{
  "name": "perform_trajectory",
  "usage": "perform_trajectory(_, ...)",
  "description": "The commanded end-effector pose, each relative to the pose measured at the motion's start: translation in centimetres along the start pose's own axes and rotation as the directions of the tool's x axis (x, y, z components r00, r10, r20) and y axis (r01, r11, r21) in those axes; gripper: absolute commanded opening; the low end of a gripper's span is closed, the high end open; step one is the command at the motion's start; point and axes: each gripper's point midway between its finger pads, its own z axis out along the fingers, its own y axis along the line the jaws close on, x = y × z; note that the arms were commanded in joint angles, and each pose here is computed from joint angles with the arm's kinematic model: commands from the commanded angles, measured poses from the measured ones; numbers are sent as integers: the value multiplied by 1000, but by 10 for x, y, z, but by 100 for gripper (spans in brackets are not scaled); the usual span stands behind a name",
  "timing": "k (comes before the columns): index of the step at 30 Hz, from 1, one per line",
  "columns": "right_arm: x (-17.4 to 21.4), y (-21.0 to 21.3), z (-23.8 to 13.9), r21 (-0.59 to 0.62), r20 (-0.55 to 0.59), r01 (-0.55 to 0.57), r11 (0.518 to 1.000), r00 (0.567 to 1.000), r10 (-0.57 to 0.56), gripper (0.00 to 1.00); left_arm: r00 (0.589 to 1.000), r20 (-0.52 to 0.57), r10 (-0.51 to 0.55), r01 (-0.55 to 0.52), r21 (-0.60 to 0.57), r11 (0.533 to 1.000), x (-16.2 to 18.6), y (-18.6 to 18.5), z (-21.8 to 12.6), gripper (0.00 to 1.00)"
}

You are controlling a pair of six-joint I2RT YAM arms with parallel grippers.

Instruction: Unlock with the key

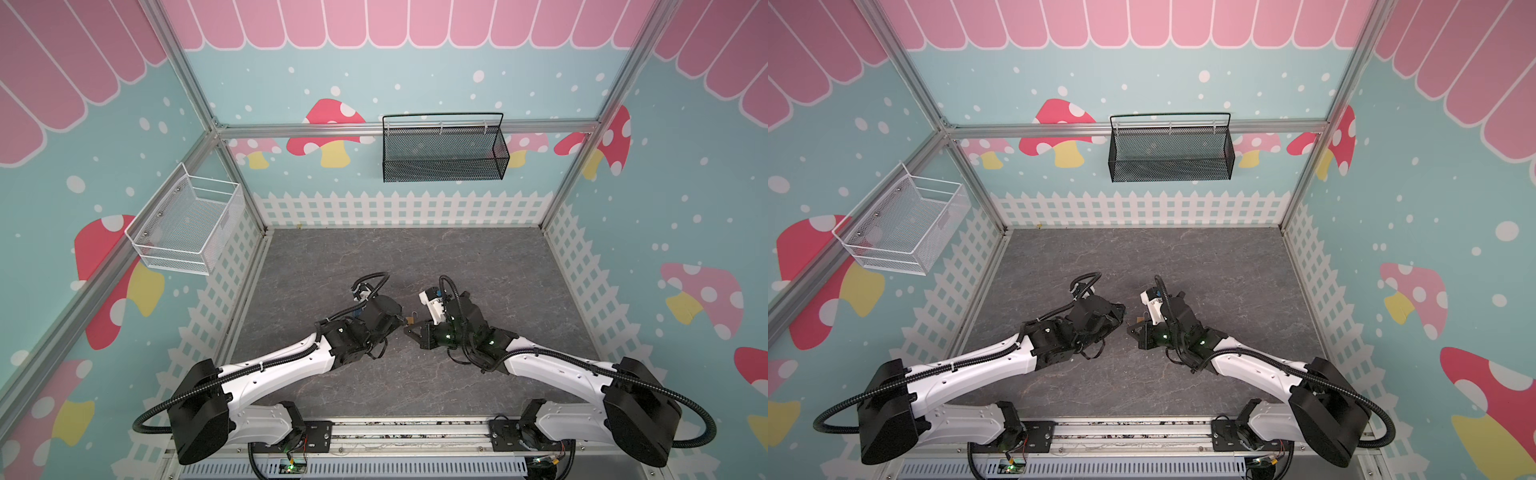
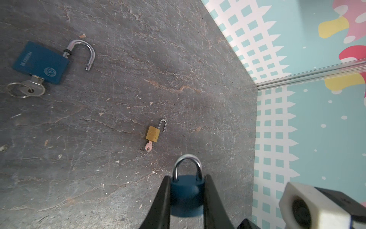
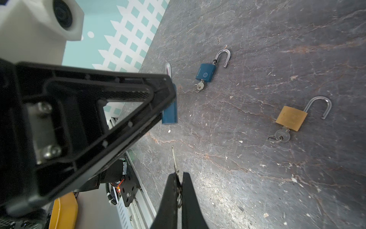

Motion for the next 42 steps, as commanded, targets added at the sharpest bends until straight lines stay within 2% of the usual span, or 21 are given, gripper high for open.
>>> perform_trajectory(1,-13,12,4,-27,24,-13,1000,1000,13,0,999,37,4,-5,28,1000,-10,-14,-11,0)
perform_trajectory(21,-30,7,1,17,83,-13,1000,996,12,0,999,12,31,-31,38,999,-6,-18,-11,0)
perform_trajectory(27,-38,17,-1,-35,82,-47,998,995,50,0,997,-6,79,-79,36,996,0,-24,-10,0)
perform_trajectory(37,-71,51,-24,-116,196,8,993,981,15,0,990,-8,143,-143,-24,989,5,-16,-10,0)
perform_trajectory(42,-73,49,-28,-119,208,-31,992,977,55,0,989,-4,145,-145,-31,989,4,-13,-12,0)
